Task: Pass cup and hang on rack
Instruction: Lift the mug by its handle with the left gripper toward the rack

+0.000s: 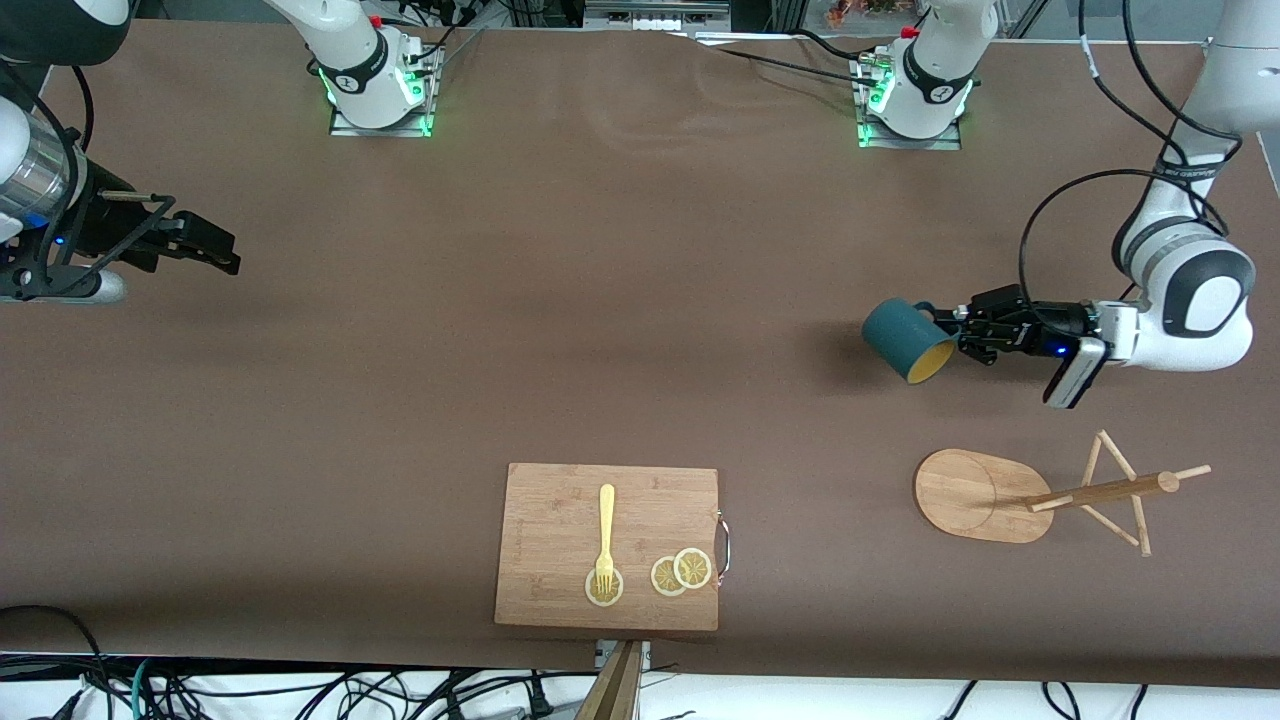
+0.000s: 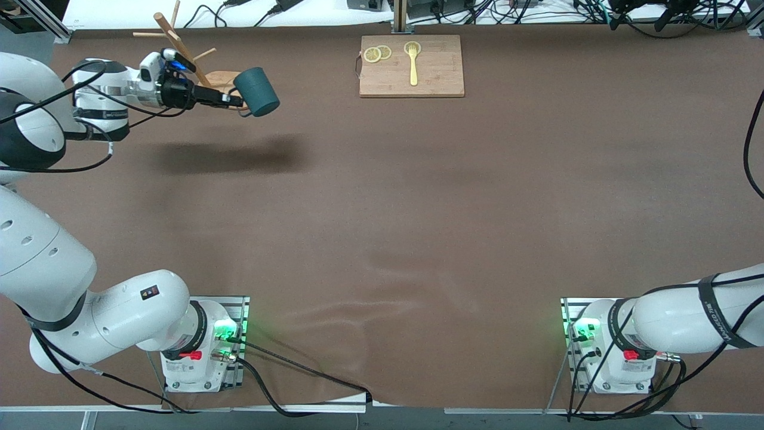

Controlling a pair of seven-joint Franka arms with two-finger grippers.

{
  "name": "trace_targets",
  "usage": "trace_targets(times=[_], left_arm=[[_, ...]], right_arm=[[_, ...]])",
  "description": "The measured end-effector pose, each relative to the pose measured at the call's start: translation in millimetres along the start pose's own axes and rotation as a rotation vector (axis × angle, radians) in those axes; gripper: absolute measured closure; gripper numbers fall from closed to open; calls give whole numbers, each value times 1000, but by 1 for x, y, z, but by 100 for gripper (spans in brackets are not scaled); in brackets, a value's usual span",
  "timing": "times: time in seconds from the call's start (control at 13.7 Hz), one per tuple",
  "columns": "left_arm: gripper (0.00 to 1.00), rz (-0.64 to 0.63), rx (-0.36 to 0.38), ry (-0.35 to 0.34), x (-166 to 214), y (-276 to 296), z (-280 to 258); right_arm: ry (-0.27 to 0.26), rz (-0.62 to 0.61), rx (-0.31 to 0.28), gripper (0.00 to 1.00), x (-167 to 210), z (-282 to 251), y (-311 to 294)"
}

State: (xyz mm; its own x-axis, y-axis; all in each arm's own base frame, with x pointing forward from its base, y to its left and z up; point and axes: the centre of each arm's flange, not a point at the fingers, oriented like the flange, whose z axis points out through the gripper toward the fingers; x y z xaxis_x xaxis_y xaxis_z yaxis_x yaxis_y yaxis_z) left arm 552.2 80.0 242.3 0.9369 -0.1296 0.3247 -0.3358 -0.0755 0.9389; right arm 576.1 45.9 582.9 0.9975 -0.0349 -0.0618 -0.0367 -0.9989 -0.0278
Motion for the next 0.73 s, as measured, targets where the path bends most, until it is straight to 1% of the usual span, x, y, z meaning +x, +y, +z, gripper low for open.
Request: trace_targets(times=[0.22,0.36,0.58,0.73], left_arm=[[79,-118,-41,40,-13,7,-33],[79,-181,-48,63,-16,12,-52],[79,-294,-46,72,-5,22,-72],[79,-369,-46,69,10,28,-85]], right_arm=[[0,0,-1,0,0,0,0],[1,-8,-6,0,0,0,1],[10,-113,-16,0,1,-1,2],[13,-154,-29,0,2,-1,3]])
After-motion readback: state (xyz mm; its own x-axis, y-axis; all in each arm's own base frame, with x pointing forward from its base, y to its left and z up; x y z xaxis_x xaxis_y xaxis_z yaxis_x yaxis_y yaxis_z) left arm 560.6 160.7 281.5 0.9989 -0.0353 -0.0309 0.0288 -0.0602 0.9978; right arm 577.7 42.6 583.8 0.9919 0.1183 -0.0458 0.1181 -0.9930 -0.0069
